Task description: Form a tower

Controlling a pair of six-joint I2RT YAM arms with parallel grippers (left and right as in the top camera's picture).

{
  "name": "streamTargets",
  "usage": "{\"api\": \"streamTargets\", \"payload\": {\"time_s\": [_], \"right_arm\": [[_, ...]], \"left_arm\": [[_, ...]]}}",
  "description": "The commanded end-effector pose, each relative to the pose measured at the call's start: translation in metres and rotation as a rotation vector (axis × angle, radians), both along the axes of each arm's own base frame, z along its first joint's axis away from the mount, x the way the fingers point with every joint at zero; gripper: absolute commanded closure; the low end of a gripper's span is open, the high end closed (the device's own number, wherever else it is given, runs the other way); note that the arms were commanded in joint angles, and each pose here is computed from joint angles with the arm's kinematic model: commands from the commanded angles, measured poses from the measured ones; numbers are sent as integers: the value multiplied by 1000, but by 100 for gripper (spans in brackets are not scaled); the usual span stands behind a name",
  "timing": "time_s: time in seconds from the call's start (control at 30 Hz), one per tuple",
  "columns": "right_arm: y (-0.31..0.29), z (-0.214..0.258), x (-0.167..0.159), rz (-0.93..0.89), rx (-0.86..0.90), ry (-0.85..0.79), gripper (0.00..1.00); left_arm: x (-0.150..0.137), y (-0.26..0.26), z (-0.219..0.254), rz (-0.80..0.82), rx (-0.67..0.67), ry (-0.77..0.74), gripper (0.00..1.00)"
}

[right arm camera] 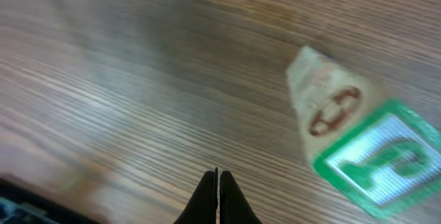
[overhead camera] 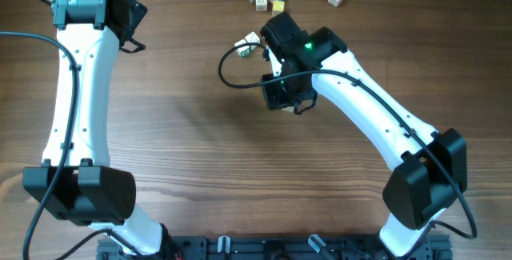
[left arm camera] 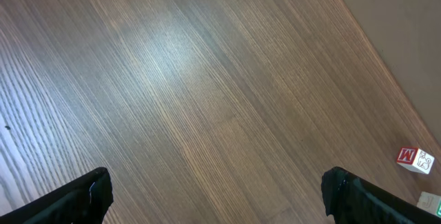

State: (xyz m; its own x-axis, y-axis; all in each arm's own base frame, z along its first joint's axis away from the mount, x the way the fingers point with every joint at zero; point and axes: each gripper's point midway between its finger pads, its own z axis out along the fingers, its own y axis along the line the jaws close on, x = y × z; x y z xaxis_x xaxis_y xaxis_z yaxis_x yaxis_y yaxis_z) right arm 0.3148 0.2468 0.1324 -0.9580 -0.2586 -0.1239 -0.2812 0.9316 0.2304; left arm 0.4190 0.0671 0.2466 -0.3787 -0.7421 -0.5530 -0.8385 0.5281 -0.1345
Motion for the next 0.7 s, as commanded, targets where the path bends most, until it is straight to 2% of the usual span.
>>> {"api": "streamTargets", "payload": {"time_s": [0.0,0.13,0.23,0.33,0.47,0.67], "right_arm": [[19,29,10,54,99,-75,96],[20,64,57,-21,85,-300,96],[16,69,77,-78,55,-389,96],[13,57,83,-90,19,-391,95],[13,20,82,-78,-36,-308,96],[7,11,72,-72,-68,-258,96]], "left_arm": [[1,4,-1,0,24,11,0],[1,4,-1,0,24,11,0],[1,4,-1,0,24,11,0],[1,4,-1,0,24,11,0],[1,4,-1,0,24,11,0],[1,4,-1,0,24,12,0]]}}
